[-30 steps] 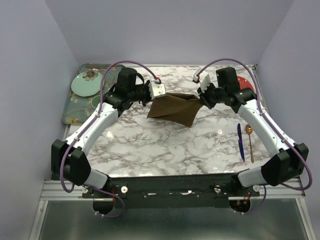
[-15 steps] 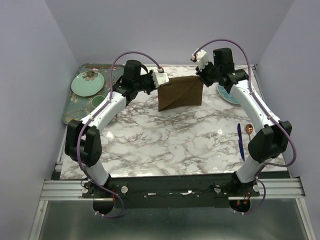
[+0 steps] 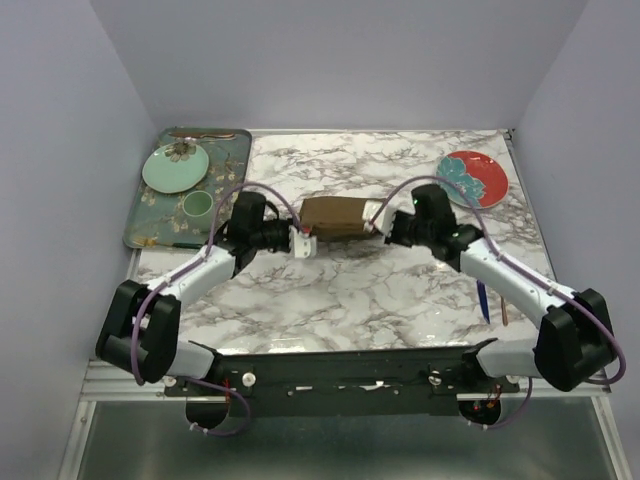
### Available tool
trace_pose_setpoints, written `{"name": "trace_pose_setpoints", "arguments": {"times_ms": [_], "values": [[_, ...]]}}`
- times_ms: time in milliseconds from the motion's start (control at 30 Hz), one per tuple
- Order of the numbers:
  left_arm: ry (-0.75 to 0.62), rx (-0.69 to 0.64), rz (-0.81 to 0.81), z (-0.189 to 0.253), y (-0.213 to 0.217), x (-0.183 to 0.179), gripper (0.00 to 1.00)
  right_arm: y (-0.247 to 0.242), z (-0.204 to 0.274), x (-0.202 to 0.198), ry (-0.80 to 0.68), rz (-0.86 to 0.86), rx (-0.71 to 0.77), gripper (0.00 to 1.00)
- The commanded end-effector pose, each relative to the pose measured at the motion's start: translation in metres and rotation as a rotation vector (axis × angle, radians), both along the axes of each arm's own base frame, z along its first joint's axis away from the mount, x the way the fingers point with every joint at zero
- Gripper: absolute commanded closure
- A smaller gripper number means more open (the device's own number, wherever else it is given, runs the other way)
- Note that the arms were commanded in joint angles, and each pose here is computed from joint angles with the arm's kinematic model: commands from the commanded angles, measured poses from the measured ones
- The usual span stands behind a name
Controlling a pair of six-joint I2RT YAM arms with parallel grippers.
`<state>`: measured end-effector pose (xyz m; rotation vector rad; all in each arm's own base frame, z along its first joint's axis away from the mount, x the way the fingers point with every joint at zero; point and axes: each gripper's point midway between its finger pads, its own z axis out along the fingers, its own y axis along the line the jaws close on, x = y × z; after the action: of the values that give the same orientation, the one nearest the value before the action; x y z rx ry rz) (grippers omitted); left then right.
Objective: Fold the napkin into a case and place the utensils inside
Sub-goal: Turn over the upper triangle folded napkin at the center of the board.
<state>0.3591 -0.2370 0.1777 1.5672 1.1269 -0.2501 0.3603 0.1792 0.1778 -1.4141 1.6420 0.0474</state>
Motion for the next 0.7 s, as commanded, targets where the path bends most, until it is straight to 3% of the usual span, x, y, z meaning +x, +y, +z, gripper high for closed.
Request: {"name": "trace_pose_setpoints", "arguments": {"times_ms": [0, 133, 367, 433, 467, 533, 567, 667], "values": [[-0.047, 0.186, -0.187, -0.083, 0.019, -0.075, 1.0, 0.026, -0.072, -0.064, -0.043, 0.249, -0.146, 0.99], [-0.053, 0.29, -0.295, -0.11, 0.033, -0.121, 1.0, 0.041, -0.108, -0.117, -0.017, 0.385, -0.221, 0.99], [-0.088, 0.375, -0.422, -0.144, 0.048, -0.176, 1.0, 0.046, -0.137, -0.156, 0.002, 0.494, -0.292, 0.99], [-0.091, 0.385, -0.442, -0.145, 0.051, -0.184, 0.88, 0.05, -0.143, -0.164, 0.012, 0.523, -0.307, 0.99], [-0.087, 0.387, -0.448, -0.144, 0.052, -0.186, 0.68, 0.051, -0.143, -0.166, 0.012, 0.53, -0.311, 0.87], [-0.052, 0.384, -0.462, -0.14, 0.055, -0.197, 0.55, 0.055, -0.14, -0.171, 0.017, 0.537, -0.308, 0.73], [-0.053, 0.379, -0.46, -0.132, 0.054, -0.197, 0.46, 0.056, -0.134, -0.172, 0.025, 0.537, -0.308, 0.55], [-0.007, 0.34, -0.446, -0.109, 0.056, -0.21, 0.4, 0.058, -0.11, -0.178, 0.026, 0.534, -0.269, 0.36]]}}
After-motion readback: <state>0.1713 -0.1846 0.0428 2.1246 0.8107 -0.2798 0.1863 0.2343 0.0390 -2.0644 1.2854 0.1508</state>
